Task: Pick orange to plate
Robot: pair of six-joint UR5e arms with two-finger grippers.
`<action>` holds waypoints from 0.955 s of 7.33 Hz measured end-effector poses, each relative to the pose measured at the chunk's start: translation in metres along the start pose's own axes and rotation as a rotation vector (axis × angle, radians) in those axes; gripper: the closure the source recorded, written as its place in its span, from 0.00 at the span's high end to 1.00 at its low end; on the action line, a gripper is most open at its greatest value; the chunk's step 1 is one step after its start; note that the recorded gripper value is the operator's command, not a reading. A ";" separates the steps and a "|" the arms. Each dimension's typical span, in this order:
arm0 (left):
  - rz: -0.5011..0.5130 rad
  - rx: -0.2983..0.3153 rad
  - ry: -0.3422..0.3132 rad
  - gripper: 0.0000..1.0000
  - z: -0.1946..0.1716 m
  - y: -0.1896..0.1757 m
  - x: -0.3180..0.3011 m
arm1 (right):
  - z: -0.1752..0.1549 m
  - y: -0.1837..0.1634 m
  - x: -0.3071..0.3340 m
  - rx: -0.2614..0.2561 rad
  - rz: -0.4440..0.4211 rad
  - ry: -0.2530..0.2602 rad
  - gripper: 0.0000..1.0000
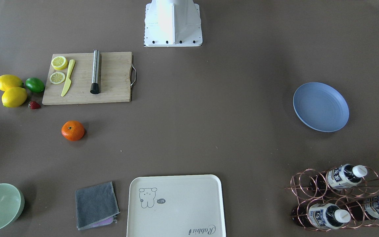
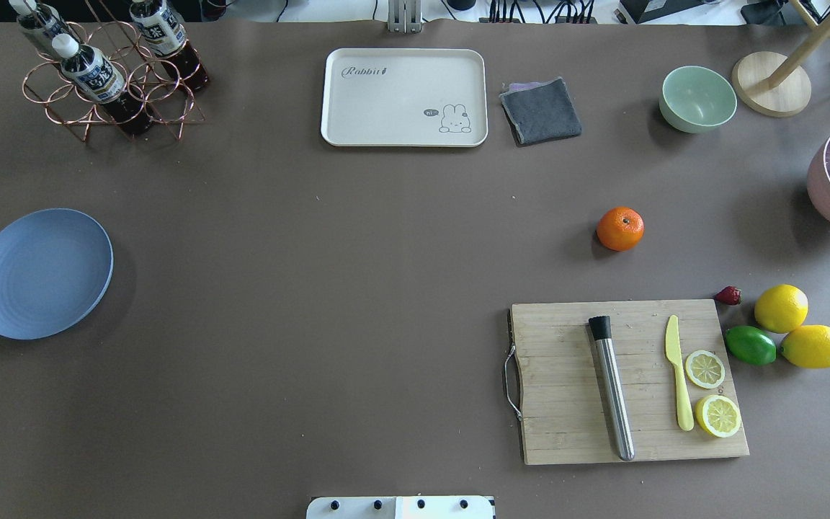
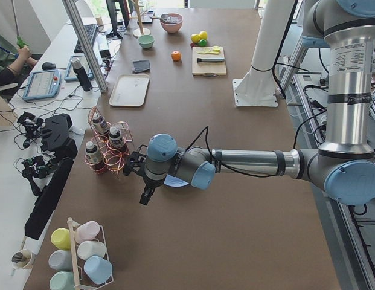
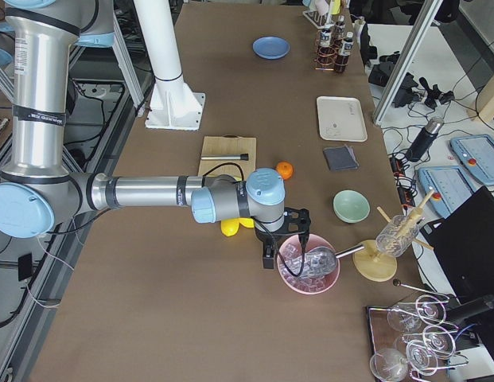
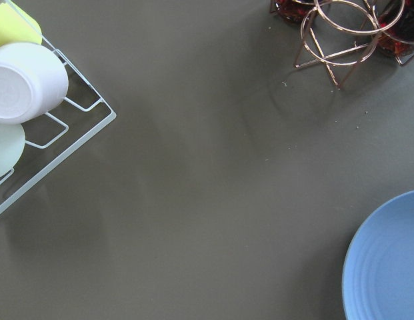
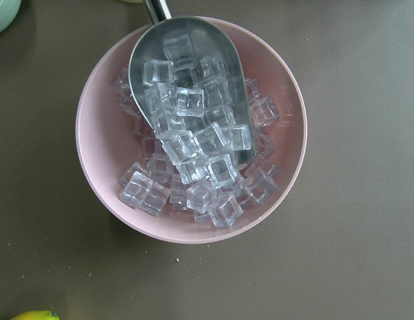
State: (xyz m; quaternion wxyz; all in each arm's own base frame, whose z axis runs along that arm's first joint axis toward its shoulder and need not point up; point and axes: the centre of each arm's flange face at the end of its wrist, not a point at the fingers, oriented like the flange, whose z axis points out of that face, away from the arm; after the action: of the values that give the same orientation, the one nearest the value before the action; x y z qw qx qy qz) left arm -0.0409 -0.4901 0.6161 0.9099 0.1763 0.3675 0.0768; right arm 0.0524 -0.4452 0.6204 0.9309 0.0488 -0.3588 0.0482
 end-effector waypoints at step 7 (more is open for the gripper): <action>-0.036 -0.026 0.005 0.99 0.005 0.017 -0.008 | 0.007 0.015 0.009 0.020 -0.017 -0.009 1.00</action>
State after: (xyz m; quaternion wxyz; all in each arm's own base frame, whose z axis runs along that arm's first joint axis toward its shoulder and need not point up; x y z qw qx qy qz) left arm -0.0436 -0.4777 0.6316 0.9124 0.1577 0.3720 0.0659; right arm 0.0525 -0.4308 0.6326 0.9292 0.0612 -0.3618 0.0437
